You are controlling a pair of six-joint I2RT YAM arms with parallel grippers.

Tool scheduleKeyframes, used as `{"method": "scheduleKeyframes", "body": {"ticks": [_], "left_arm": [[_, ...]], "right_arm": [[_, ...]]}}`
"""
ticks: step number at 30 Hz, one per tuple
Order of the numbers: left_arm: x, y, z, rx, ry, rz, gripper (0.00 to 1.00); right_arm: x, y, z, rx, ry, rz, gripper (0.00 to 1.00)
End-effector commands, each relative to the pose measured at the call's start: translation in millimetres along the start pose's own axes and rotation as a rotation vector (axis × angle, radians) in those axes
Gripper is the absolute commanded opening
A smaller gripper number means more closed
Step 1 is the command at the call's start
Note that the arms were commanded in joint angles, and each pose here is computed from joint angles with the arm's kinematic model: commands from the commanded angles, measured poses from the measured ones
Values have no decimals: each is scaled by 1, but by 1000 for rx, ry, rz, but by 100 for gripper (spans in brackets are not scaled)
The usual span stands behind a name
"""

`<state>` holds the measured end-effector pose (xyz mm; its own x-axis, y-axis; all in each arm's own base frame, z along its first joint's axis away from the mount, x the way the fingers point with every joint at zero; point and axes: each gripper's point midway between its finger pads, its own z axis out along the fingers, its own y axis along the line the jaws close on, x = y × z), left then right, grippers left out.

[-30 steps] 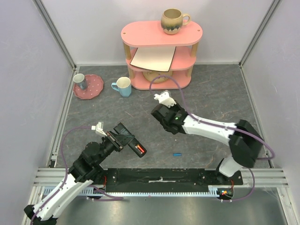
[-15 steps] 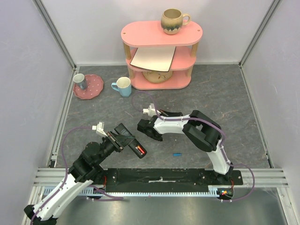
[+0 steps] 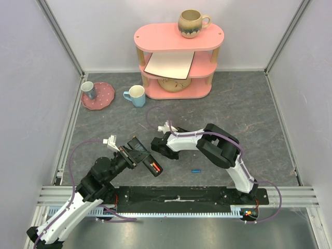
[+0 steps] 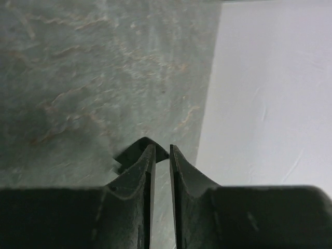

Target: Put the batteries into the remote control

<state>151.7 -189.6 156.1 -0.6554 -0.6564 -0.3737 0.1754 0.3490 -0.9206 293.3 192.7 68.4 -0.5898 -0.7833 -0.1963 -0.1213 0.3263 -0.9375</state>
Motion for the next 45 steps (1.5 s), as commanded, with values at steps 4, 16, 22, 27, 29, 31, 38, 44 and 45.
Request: {"method": "scheduleKeyframes", "body": {"ticks": [4,16,22,27,29,31,38,44,45], "left_arm": [[-8,-31,-11,128,-25,24,2],[-7,-31,-10,134,-23,20,2],[-5,-30,-8,137,-17,8,2],[-3,-26,-7,132,-10,2,2],[-2,-24,-6,129,-10,0,2],[-1,-22,-5,126,-9,-3,2],[-1,-20,-4,122,-7,-3,2],[1,-17,-3,116,-1,-8,2],[1,-17,-3,114,-2,-8,2]], "right_arm": [[-4,22,-9,-178,6,102,26],[-19,-4,-18,-339,-5,337,46],[-3,-28,3,-521,65,546,60],[38,-3,21,-672,86,658,60],[48,10,21,-697,86,662,61],[51,12,21,-705,79,682,61],[47,9,24,-710,66,824,59],[48,15,27,-740,92,870,60],[49,17,27,-748,98,873,59]]}}
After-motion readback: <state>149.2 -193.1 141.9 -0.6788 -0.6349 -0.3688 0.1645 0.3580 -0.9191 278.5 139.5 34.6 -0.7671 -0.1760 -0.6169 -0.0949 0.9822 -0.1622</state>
